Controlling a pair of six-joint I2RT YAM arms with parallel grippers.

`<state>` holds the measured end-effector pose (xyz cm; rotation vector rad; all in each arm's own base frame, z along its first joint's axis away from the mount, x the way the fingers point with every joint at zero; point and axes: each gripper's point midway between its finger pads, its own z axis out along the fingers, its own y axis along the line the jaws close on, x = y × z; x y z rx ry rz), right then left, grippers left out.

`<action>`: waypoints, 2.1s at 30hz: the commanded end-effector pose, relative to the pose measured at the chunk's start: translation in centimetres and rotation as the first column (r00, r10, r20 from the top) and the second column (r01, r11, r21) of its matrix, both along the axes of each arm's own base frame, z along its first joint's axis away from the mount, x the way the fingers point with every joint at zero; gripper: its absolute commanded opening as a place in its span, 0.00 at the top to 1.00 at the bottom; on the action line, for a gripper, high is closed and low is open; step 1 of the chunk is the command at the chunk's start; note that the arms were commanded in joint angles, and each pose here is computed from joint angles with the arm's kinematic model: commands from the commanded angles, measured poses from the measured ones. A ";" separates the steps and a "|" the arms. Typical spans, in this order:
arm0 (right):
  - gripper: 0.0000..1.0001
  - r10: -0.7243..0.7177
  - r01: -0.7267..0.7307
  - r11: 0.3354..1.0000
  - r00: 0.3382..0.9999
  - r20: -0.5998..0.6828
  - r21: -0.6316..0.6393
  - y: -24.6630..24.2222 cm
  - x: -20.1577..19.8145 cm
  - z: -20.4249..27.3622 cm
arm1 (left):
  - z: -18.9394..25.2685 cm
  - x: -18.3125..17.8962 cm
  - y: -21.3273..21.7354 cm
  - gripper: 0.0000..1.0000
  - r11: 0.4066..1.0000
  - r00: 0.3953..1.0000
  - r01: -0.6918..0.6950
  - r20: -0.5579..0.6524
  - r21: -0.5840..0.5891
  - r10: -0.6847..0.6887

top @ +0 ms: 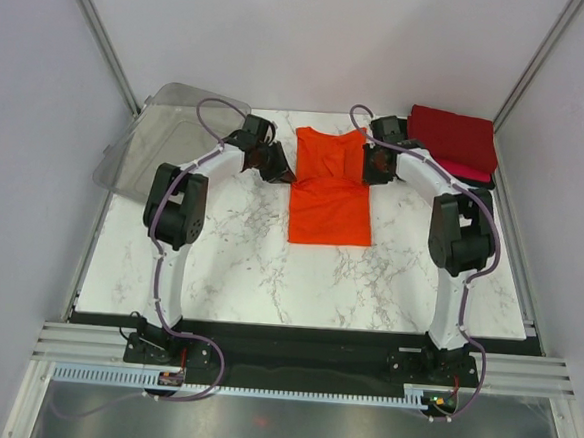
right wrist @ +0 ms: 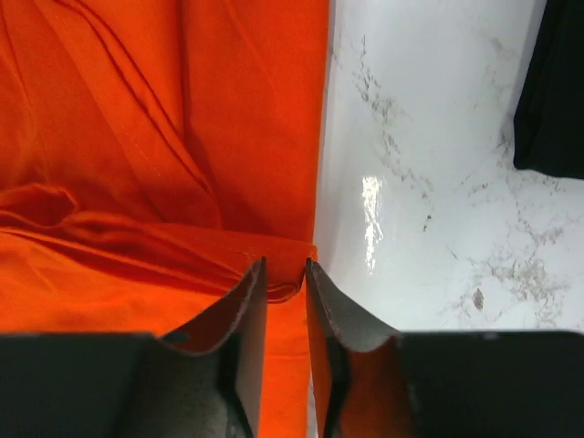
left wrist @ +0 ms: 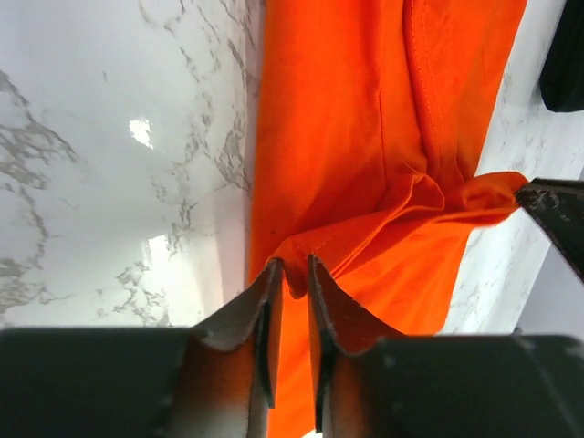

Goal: Fold and stack the t-shirts
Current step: Fold the tshirt

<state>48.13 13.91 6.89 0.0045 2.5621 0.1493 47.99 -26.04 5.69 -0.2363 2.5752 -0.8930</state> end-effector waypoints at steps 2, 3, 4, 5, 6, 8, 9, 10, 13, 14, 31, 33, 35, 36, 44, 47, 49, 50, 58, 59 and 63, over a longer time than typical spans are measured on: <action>0.66 -0.002 -0.004 0.998 0.994 0.113 0.059 0.0 3.4 4.6 | 4.0 1.8 1.5 0.70 0.996 0.990 -0.011 0.143 0.084 -0.001; 0.64 -0.001 -0.006 0.998 0.993 0.116 0.062 0.1 3.3 5.0 | 4.3 2.0 2.1 0.68 0.994 0.987 -0.028 0.159 0.105 0.011; 0.63 -0.003 -0.004 0.998 0.994 0.112 0.065 0.1 3.1 5.1 | 4.1 1.4 2.4 0.65 0.992 0.988 -0.027 0.155 0.121 0.008; 0.63 -0.008 0.001 0.998 0.994 0.107 0.067 0.0 2.7 5.2 | 4.5 0.9 2.3 0.64 0.991 0.985 -0.018 0.170 0.135 -0.006; 0.63 0.000 -0.007 0.996 0.996 0.085 0.086 0.2 1.6 5.0 | 4.9 0.2 2.6 0.63 0.988 0.984 -0.021 0.179 0.151 -0.006; 0.64 -0.019 0.010 0.994 0.996 0.084 0.107 0.2 0.6 5.7 | 5.1 -0.7 2.3 0.62 0.988 0.983 0.002 0.183 0.158 -0.031; 0.66 -0.011 0.003 0.993 0.998 0.066 0.118 0.4 -0.2 4.8 | 5.1 -1.4 2.0 0.63 0.989 0.983 0.022 0.176 0.144 -0.048; 0.67 -0.014 0.005 0.991 0.998 0.064 0.134 0.5 -0.5 4.8 | 5.1 -1.7 1.6 0.64 0.990 0.983 0.038 0.172 0.132 -0.060; 0.68 0.002 -0.012 0.985 0.998 0.061 0.171 1.2 -1.3 4.4 | 4.1 -2.5 0.6 0.67 0.993 0.986 0.079 0.140 0.084 -0.090; 0.68 -0.001 -0.007 0.984 0.999 0.047 0.176 1.3 -1.5 3.8 | 3.8 -2.6 0.3 0.68 0.994 0.987 0.086 0.131 0.071 -0.095; 0.66 0.004 -0.009 0.990 0.999 0.038 0.143 0.5 -2.3 2.2 | 0.3 2.3 -2.0 0.72 0.992 0.985 0.114 0.126 0.052 -0.120; 0.65 0.003 -0.009 0.991 0.999 0.045 0.131 0.1 -2.3 2.3 | 0.8 3.4 -2.1 0.72 0.994 0.983 0.105 0.144 0.043 -0.110; 0.65 0.026 -0.033 0.992 0.998 0.054 0.120 0.0 -2.1 2.2 | 1.3 4.4 -1.7 0.71 0.995 0.983 0.089 0.156 0.034 -0.093; 0.64 0.035 -0.042 0.992 0.998 0.056 0.116 0.0 -2.0 2.1 | 1.9 5.0 -1.7 0.71 0.996 0.981 0.087 0.173 0.024 -0.090; 0.59 0.171 -0.183 0.956 0.983 0.073 0.229 -0.6 0.0 1.1 | 4.0 5.7 -0.2 0.66 0.993 0.967 0.119 0.226 0.012 -0.119; 0.59 0.190 -0.199 0.947 0.980 0.059 0.251 -1.0 0.4 0.2 | 4.2 6.3 -0.7 0.67 0.987 0.957 0.162 0.245 -0.019 -0.153; 0.60 0.202 -0.208 0.940 0.978 0.049 0.270 -1.2 0.6 -0.6 | 4.4 6.6 -1.3 0.67 0.981 0.952 0.187 0.255 -0.041 -0.171; 0.60 0.218 -0.224 0.932 0.974 0.053 0.285 -0.9 0.7 -0.6 | 3.9 6.6 -1.6 0.67 0.978 0.951 0.201 0.249 -0.052 -0.182; 0.60 0.288 -0.299 0.898 0.954 0.083 0.323 0.3 1.3 -1.0 | 0.2 6.9 -2.5 0.68 0.969 0.958 0.226 0.204 -0.103 -0.201; 0.60 0.289 -0.300 0.899 0.954 0.083 0.320 0.3 1.4 -1.1 | 0.3 7.2 -2.6 0.68 0.969 0.957 0.225 0.211 -0.104 -0.200; 0.59 0.289 -0.300 0.902 0.954 0.081 0.312 0.1 1.7 -1.5 | -0.8 7.7 -2.5 0.69 0.971 0.961 0.213 0.202 -0.104 -0.189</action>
